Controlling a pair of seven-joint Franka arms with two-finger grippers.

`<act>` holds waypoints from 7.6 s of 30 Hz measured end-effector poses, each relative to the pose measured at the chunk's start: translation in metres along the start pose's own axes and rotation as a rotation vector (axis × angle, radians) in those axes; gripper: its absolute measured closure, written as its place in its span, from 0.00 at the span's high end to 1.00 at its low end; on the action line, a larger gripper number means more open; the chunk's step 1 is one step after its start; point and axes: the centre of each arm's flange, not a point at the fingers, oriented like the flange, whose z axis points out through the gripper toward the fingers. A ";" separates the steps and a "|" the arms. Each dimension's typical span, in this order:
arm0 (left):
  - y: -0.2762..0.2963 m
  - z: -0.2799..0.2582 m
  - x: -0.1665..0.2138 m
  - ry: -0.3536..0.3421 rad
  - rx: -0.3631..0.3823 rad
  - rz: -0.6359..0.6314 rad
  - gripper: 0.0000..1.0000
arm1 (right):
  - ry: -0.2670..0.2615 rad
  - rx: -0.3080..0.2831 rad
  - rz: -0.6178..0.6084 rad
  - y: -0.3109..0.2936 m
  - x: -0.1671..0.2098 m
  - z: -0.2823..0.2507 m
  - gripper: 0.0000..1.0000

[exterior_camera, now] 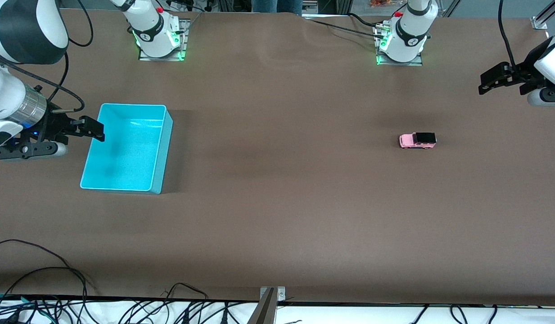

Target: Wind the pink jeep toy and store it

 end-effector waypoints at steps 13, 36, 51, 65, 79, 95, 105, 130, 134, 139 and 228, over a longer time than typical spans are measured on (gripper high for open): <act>0.003 0.003 0.002 -0.005 0.001 0.005 1.00 | 0.000 0.000 0.000 0.000 0.000 0.000 1.00; 0.003 0.016 0.021 0.007 0.013 -0.003 1.00 | 0.000 0.000 0.000 0.000 0.000 0.000 1.00; -0.006 0.029 0.036 0.033 0.055 -0.016 1.00 | 0.000 0.000 0.000 0.000 0.000 0.000 1.00; -0.007 0.075 0.053 -0.040 0.059 -0.015 1.00 | 0.001 0.000 0.000 0.000 0.000 0.000 1.00; -0.014 0.100 0.046 -0.070 0.047 -0.025 1.00 | 0.000 0.000 0.000 0.000 0.000 0.000 1.00; -0.063 0.159 0.041 -0.067 -0.037 -0.114 1.00 | 0.000 0.000 0.001 0.001 0.000 0.000 1.00; -0.044 0.235 0.036 -0.075 -0.034 -0.062 1.00 | 0.001 0.000 0.002 0.001 0.000 0.000 1.00; -0.037 0.296 0.020 0.019 -0.025 0.515 1.00 | 0.000 0.000 0.003 0.002 0.000 0.000 1.00; -0.036 0.309 0.016 0.027 -0.021 0.631 1.00 | 0.000 0.000 0.003 0.002 0.000 0.000 1.00; -0.036 0.331 0.008 0.061 -0.003 0.762 1.00 | 0.000 0.000 0.004 0.002 0.000 0.000 1.00; -0.023 0.447 0.003 0.038 -0.021 1.353 0.55 | 0.000 0.000 0.005 0.003 0.000 0.000 1.00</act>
